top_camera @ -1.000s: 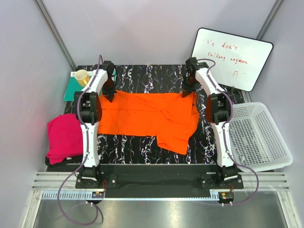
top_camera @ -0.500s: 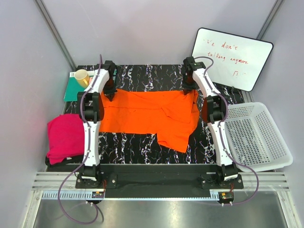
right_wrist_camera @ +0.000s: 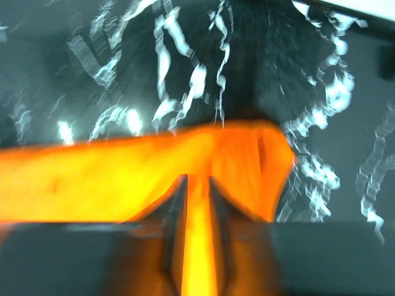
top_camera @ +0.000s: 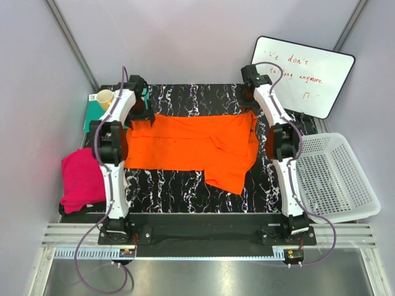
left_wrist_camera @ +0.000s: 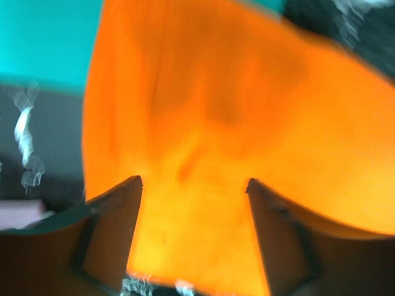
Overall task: Fold and stack the t-shirts
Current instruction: Fold the flattened tshirt in 1/3 of the way, then grap the side of the flattened tshirt closest away from the robot with both arms
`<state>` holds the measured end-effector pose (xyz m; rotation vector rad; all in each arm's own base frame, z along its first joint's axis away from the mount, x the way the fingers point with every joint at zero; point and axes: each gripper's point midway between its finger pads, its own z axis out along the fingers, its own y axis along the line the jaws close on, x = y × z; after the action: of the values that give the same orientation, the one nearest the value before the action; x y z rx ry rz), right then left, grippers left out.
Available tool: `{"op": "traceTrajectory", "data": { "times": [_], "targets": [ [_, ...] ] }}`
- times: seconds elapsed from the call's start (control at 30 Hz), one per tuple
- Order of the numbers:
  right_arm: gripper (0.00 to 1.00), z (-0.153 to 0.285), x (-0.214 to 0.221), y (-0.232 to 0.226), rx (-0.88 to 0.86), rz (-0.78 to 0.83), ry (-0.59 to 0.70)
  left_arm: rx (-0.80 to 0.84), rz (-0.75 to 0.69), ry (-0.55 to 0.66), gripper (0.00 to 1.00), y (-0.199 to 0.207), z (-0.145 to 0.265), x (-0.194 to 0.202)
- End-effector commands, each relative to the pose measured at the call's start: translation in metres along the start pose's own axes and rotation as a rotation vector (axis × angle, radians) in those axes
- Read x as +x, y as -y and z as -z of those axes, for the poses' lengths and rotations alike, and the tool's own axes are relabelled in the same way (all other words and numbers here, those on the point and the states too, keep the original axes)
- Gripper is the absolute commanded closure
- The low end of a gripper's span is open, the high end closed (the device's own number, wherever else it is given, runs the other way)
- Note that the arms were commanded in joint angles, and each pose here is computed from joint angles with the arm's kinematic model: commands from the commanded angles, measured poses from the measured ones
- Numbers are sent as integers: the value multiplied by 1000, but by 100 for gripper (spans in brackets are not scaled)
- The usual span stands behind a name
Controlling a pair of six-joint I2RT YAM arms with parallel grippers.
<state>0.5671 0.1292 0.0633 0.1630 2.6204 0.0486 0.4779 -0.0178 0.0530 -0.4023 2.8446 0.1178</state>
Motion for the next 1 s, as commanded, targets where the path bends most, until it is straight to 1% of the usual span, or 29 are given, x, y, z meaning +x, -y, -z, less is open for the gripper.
{"op": "traceTrajectory", "data": {
  "times": [0.0, 0.03, 0.07, 0.1, 0.13, 0.17, 0.2, 0.23, 0.27, 0.3, 0.33, 0.37, 0.4, 0.43, 0.5, 0.53, 0.57, 0.6, 0.63, 0.67, 0.77, 0.83, 0.9, 0.97],
  "targets": [
    [56, 165, -54, -17, -160, 4, 245, 209, -25, 337, 1, 12, 141, -38],
    [47, 178, -48, -19, -195, 8, 236, 233, -33, 370, 1, 10, 164, -33],
    [37, 173, -26, -13, -180, 3, 177, 241, -38, 376, 1, 7, 172, -28],
    [19, 205, -23, -13, -211, 1, 205, 232, -43, 346, 1, 4, 166, -16],
    [7, 213, -11, -14, -241, 5, 185, 259, -52, 353, 1, 4, 178, -7],
    [0, 203, 15, -7, -223, -4, 114, 261, -52, 341, 1, 1, 179, 0],
    [0, 229, 22, -4, -242, -14, 140, 246, -53, 299, 1, -3, 170, 15],
    [0, 234, 37, -5, -271, -16, 111, 243, -52, 295, 1, -8, 175, 24],
    [0, 226, 64, -1, -267, -40, 38, 238, -54, 281, 1, -11, 173, 33],
    [0, 245, 74, 1, -292, -51, 51, 231, -50, 246, 1, -15, 167, 51],
    [0, 249, 91, -2, -334, -60, 14, 225, -50, 225, 1, -18, 163, 60],
    [0, 239, 122, 2, -328, -95, -72, 221, -49, 210, 1, -20, 160, 69],
    [0, 252, 134, 4, -349, -107, -69, 208, -42, 175, 1, -26, 153, 87],
    [0, 241, 168, 8, -341, -138, -159, 200, -38, 158, 1, -28, 149, 95],
    [0, 249, 194, 14, -355, -163, -180, 181, -14, 110, 1, -35, 139, 118],
    [2, 240, 225, 19, -339, -184, -254, 178, -6, 96, 1, -37, 135, 125],
    [3, 245, 233, 21, -355, -196, -241, 174, 9, 57, 1, -39, 127, 139],
    [5, 244, 246, 20, -369, -206, -270, 183, 24, 55, 1, -39, 126, 143],
    [7, 236, 267, 24, -358, -225, -319, 192, 41, 42, 1, -39, 123, 147],
    [9, 236, 275, 24, -367, -235, -328, 199, 63, 9, 1, -39, 115, 158],
    [14, 225, 301, 24, -370, -253, -384, 186, 99, -17, 1, -43, 103, 166],
    [15, 213, 312, 26, -356, -256, -396, 173, 100, -32, 2, -44, 94, 167],
    [21, 202, 318, 27, -345, -257, -418, 149, 99, -48, 2, -46, 85, 167],
    [23, 189, 327, 27, -331, -258, -451, 128, 94, -57, 2, -49, 79, 165]
  ]
}}
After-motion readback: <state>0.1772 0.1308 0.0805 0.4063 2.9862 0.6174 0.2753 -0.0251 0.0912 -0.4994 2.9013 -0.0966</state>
